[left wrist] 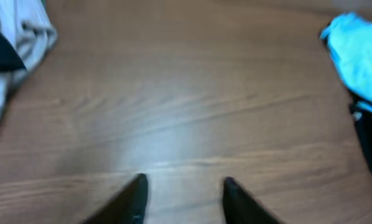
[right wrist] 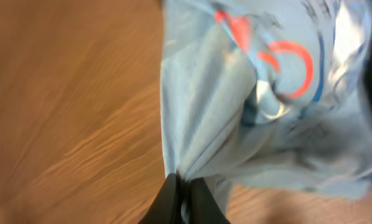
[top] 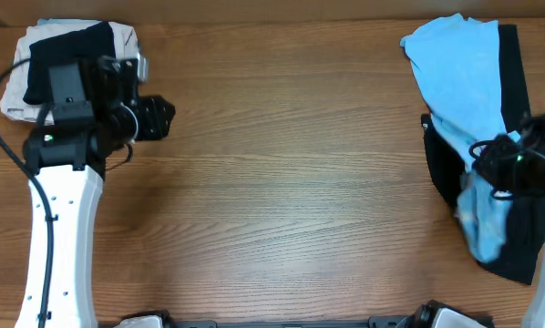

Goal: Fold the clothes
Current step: 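Pull the blue T-shirt with the right gripper onto the table center, then grasp the T-shirt's left and right edges with both grippers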

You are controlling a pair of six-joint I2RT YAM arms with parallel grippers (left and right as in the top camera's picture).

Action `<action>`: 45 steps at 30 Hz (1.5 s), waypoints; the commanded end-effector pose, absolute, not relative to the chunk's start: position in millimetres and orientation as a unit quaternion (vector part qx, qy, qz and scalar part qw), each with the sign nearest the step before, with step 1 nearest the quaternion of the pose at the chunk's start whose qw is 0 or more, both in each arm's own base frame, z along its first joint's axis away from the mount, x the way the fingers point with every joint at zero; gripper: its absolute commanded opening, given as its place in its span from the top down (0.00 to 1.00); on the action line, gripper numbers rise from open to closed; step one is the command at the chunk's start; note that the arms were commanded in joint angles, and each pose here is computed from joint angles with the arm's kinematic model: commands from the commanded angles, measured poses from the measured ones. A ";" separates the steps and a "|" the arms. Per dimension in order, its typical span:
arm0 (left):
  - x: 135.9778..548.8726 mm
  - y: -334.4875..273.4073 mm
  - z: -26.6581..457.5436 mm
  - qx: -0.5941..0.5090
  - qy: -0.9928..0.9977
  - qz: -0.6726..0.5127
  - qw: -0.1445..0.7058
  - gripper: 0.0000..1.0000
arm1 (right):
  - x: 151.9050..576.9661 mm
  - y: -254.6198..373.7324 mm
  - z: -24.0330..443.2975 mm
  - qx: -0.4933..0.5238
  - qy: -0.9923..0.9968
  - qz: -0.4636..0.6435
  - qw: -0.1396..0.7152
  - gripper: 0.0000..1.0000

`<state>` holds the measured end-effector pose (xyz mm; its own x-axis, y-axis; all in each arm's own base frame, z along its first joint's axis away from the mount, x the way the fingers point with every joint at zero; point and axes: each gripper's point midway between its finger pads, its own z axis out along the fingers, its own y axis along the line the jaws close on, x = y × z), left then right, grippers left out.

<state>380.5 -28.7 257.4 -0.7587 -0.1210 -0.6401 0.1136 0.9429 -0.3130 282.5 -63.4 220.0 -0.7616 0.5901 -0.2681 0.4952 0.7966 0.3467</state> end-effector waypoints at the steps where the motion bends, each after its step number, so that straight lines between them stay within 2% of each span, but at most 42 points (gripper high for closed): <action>1: 387.3 -33.3 290.5 0.010 0.907 -0.176 0.382 0.52 | 293.3 -29.2 271.9 0.203 0.938 0.151 0.239 0.96; 9: 394.3 -26.7 323.7 0.027 0.892 -0.154 0.424 0.42 | 292.3 102.4 328.1 0.002 0.931 0.246 0.270 0.96; 13: 399.4 -14.2 326.4 0.014 0.892 -0.121 0.436 0.35 | 267.3 180.5 330.6 -0.107 0.919 0.287 0.246 0.96; 19: 400.2 2.3 322.2 -0.008 0.898 -0.077 0.434 0.30 | 222.1 262.0 314.5 -0.209 0.909 0.305 0.191 0.93; 21: 400.6 7.6 321.7 -0.014 0.898 -0.063 0.434 0.28 | 204.8 286.4 304.5 -0.248 0.904 0.306 0.169 0.85; 22: 400.8 8.7 321.8 -0.015 0.898 -0.060 0.435 0.27 | 202.0 290.9 300.4 -0.254 0.905 0.300 0.165 0.76; 26: 399.8 9.2 320.5 -0.016 0.900 -0.059 0.432 0.23 | 218.0 279.0 290.3 -0.200 0.929 0.254 0.179 0.49; 29: 396.6 8.7 316.8 -0.017 0.904 -0.059 0.423 0.21 | 238.8 249.7 287.5 -0.129 0.948 0.218 0.193 0.34; 34: 380.4 1.0 298.9 -0.003 0.923 -0.069 0.378 0.22 | 263.5 169.5 268.3 0.008 0.977 0.125 0.174 0.31; 38: 359.5 -10.2 273.3 0.003 0.947 -0.077 0.311 0.25 | 265.2 129.0 240.7 0.066 0.985 0.083 0.134 0.28; 41: 344.4 -17.5 249.7 0.004 0.964 -0.077 0.255 0.32 | 259.7 110.5 206.8 0.093 0.990 0.057 0.094 0.28; 45: 322.4 -17.0 209.5 -0.059 0.981 -0.076 0.169 0.33 | 252.8 98.1 154.1 0.123 0.990 0.039 0.056 0.28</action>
